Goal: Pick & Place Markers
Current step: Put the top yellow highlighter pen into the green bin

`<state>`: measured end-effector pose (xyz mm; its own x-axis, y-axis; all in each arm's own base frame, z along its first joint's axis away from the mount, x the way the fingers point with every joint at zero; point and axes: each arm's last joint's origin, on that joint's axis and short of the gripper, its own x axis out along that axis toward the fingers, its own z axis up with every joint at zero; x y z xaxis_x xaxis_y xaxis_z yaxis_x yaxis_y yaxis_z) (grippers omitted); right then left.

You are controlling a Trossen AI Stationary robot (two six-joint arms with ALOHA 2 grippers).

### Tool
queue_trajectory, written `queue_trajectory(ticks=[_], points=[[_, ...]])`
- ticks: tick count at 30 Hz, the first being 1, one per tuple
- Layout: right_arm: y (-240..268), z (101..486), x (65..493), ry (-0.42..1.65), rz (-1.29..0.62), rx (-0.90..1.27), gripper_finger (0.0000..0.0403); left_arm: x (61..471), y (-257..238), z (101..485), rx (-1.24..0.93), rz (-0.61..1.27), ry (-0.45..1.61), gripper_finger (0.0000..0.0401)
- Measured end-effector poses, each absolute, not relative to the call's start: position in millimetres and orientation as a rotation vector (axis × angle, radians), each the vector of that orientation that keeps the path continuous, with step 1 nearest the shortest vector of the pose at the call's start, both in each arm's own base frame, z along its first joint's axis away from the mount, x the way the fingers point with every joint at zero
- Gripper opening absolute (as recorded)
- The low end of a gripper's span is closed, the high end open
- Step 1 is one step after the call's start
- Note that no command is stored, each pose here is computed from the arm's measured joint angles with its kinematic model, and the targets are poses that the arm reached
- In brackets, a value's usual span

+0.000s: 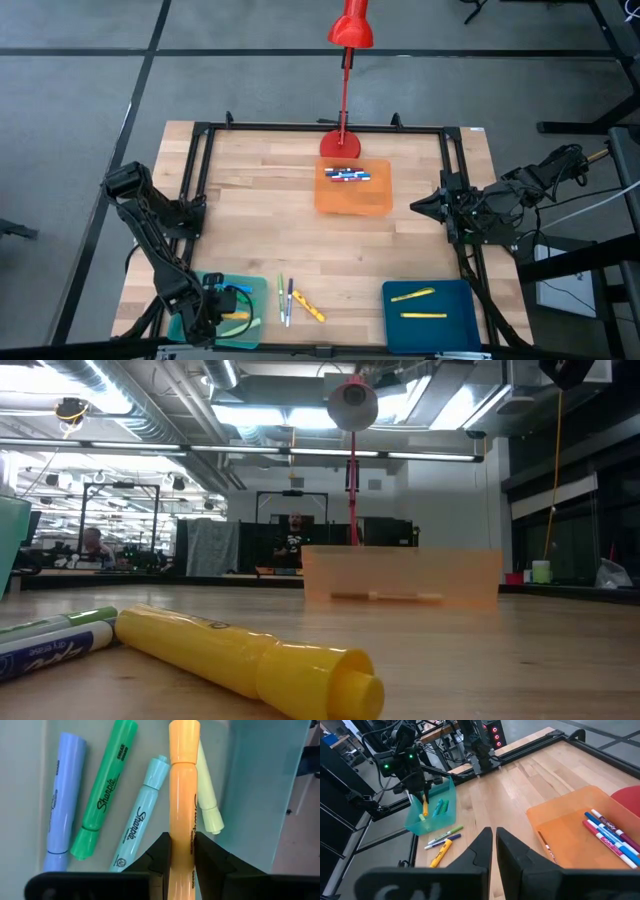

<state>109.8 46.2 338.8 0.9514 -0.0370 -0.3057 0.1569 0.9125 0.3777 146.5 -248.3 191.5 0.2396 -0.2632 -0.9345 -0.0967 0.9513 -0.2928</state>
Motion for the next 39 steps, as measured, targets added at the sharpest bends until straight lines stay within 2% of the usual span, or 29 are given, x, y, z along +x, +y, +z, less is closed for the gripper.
queue_trajectory(ticks=[17,25,35,39], points=[[46.2,338.8,109.8,0.298,-0.101,0.411,0.0026,156.2,-267.7,201.6,-0.4,-0.222,1.284,0.0057],[46.3,338.6,110.1,0.3,-0.102,0.407,0.0026,160.5,-279.0,181.1,-0.383,-0.14,1.356,0.0057],[46.4,338.5,110.2,0.301,-0.102,0.406,0.0026,159.5,-276.9,180.9,-0.393,-0.101,1.368,0.0058],[46.4,338.5,110.1,0.301,-0.101,0.406,0.0026,159.4,-277.0,180.9,-0.414,-0.087,1.373,0.0112]])
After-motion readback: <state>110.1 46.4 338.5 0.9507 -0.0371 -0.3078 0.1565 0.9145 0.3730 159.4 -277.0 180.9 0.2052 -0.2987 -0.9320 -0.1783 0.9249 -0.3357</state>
